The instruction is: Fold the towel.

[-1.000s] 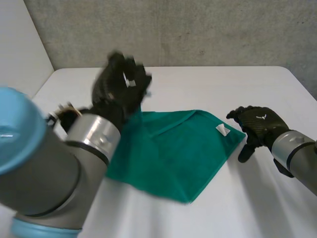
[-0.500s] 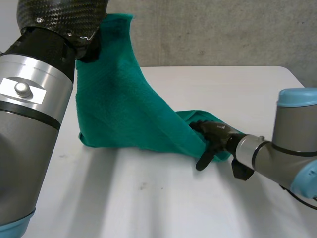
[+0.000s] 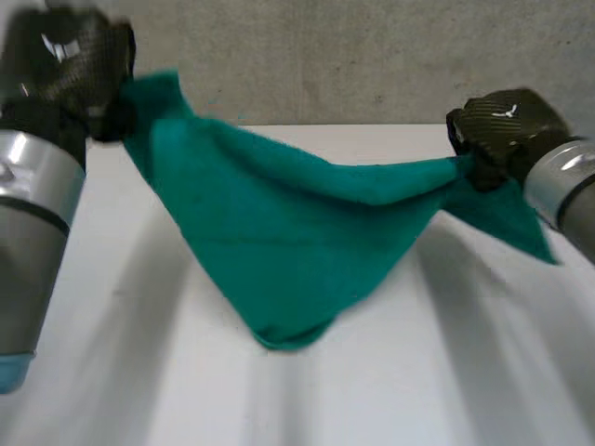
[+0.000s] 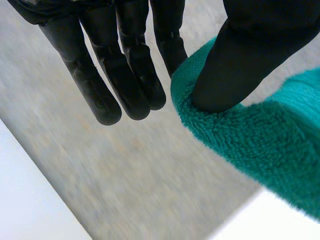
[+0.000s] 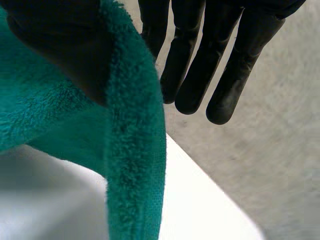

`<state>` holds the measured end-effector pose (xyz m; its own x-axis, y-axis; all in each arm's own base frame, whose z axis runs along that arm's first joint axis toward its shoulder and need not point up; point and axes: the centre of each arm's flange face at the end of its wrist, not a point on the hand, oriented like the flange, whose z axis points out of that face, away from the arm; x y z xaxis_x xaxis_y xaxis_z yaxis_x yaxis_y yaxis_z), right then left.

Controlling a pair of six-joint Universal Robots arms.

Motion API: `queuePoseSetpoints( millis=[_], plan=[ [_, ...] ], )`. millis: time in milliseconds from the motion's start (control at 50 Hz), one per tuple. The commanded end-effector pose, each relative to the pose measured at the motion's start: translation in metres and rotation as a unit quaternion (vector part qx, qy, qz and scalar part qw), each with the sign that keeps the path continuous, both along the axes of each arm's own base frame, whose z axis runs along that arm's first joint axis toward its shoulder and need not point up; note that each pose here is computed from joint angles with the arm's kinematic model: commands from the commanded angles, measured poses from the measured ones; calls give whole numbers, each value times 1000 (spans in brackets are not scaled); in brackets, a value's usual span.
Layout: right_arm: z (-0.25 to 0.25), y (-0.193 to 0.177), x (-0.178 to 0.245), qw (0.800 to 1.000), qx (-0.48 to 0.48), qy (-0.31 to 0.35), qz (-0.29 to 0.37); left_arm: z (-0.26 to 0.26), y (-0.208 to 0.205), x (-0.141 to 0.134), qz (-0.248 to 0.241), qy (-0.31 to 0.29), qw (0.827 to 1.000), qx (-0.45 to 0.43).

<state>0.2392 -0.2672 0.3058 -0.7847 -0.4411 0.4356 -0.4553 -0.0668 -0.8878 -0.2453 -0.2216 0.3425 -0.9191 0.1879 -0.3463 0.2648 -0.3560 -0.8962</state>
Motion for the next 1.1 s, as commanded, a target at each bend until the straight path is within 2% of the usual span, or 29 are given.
queuePoseSetpoints(
  millis=[20,40,120,160,200,260,280,340,360,380,400,440,460,480,560,600,640,660,700,720,780,800,840,880,920,940,1000,1040,1100],
  plan=[
    [-3,33,-8,987,36,155,33,-72,-7,8,-9,-32,992,121],
    [-18,40,-7,977,71,197,47,-85,-8,7,-16,-37,989,142],
    [-43,34,0,967,105,223,60,-130,-18,-1,-30,-43,976,213],
    [-60,27,5,962,126,234,64,-134,-20,-3,-31,-43,975,218],
    [-66,17,9,962,127,236,60,-143,-37,-11,-31,-42,973,223],
    [-60,-22,20,972,77,221,25,-142,-50,-17,-29,-38,975,215],
    [-55,-32,23,975,55,215,12,-125,-72,-27,-30,-22,983,181],
    [-27,-62,29,981,-25,188,-34,-102,-87,-35,-29,-4,990,141],
    [-27,-62,29,981,-25,188,-34,-57,-105,-40,-20,37,997,69],
    [-1,-77,31,981,-86,162,-65,-39,-110,-41,-16,54,998,39],
    [42,-90,32,972,-176,118,-101,-23,-115,-41,-11,72,997,9],
    [55,-91,33,968,-204,101,-108,11,-122,-39,-2,107,993,-57],
    [80,-94,35,955,-262,70,-118,38,-124,-35,9,138,984,-112],
    [81,-94,35,955,-263,69,-118,57,-123,-32,13,159,975,-156],
    [104,-79,31,945,-301,52,-114,72,-120,-27,16,174,966,-190],
    [103,-75,31,947,-298,55,-107,70,-120,-26,17,172,967,-185],
    [88,-67,31,955,-276,68,-84,42,-121,-24,20,153,979,-137],
    [88,-67,31,955,-276,68,-84,42,-121,-24,20,153,979,-136],
    [58,-60,30,966,-233,92,-58,1,-122,-21,24,131,988,-76],
    [40,-58,29,971,-208,108,-52,1,-122,-21,24,131,988,-76],
    [13,-53,27,978,-160,127,-41,-56,-114,-16,9,119,993,13],
    [-1,-49,26,981,-134,135,-34,-56,-114,-16,9,119,993,13],
    [-15,-45,26,983,-108,144,-26,-93,-107,-11,3,112,991,69],
    [-69,-40,26,986,-23,163,-11,-104,-105,-9,3,108,990,85],
    [-85,-41,26,986,-1,165,-10,-148,-95,-5,3,86,985,147],
    [-106,-42,25,986,32,165,-10,-148,-95,-5,3,86,985,147],
    [-146,-46,24,984,96,149,-14,-196,-82,1,16,55,975,215],
    [-151,-46,24,984,105,143,-17,-197,-82,3,19,55,974,218],
    [-157,-51,16,986,128,95,-44,-192,-87,11,29,59,975,213]
  ],
)
